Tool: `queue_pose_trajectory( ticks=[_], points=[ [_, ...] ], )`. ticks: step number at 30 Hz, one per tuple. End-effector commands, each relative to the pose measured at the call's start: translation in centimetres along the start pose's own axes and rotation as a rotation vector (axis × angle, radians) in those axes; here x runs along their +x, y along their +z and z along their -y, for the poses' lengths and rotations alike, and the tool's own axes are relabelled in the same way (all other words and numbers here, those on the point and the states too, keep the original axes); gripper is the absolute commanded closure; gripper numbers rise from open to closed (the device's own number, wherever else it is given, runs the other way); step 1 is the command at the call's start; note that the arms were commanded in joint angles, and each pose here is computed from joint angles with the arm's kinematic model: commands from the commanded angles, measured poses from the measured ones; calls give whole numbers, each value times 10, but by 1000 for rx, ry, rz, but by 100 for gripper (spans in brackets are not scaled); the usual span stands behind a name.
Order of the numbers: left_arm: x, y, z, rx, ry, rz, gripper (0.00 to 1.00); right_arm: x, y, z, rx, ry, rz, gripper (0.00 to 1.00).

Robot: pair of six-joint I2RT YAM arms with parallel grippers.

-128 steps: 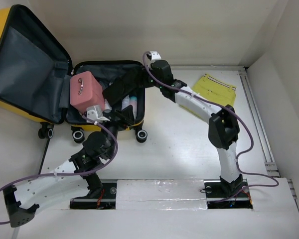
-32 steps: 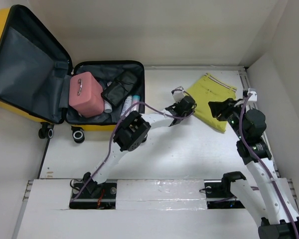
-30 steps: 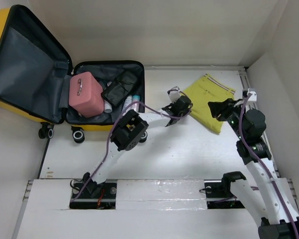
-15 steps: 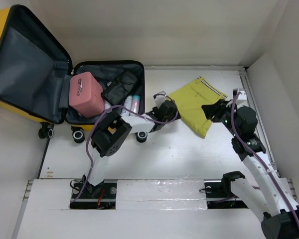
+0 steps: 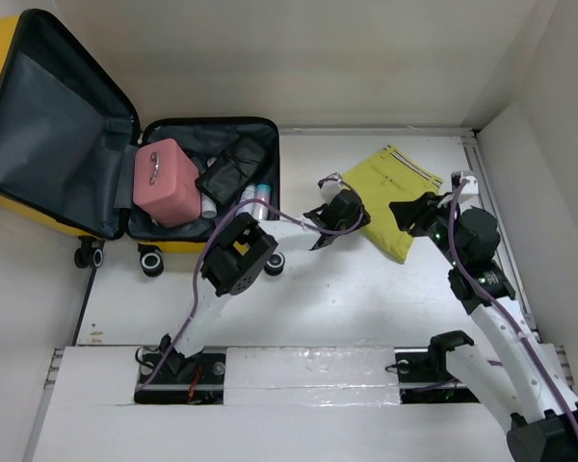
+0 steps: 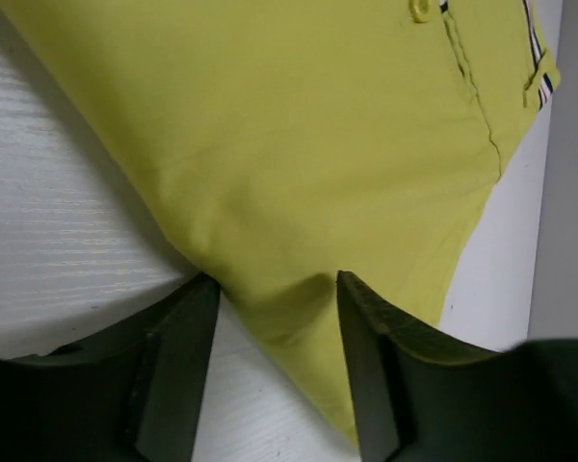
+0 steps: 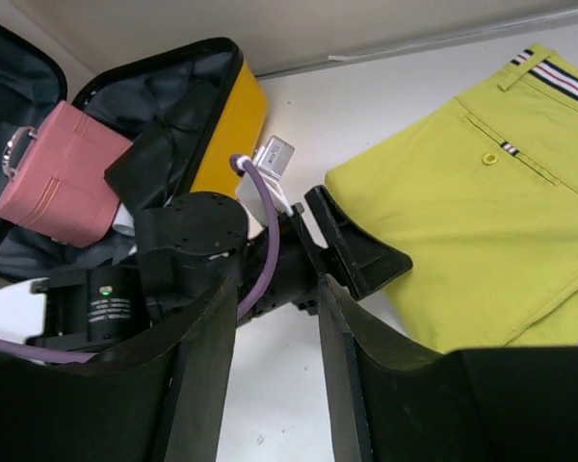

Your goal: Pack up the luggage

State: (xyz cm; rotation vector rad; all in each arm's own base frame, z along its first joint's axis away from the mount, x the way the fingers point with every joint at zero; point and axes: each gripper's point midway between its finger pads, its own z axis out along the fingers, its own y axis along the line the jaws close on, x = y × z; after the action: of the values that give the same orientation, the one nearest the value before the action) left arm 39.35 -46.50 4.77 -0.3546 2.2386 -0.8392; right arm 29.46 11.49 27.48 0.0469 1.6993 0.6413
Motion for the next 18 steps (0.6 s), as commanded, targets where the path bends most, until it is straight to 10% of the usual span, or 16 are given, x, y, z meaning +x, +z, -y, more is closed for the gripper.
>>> queue_pose_trajectory(
  ticks=[1,5,18],
  points=[
    [12,6,-18,-82,-67,-6,55,-27,-4,-15,-43,-22,85,55],
    [-23,8,-24,-100,-83,109,99,-32,-11,-28,-90,-28,84,57],
    [-187,-88,36,86,297,273,100,-47,-20,-41,-130,-56,111,57]
  ],
)
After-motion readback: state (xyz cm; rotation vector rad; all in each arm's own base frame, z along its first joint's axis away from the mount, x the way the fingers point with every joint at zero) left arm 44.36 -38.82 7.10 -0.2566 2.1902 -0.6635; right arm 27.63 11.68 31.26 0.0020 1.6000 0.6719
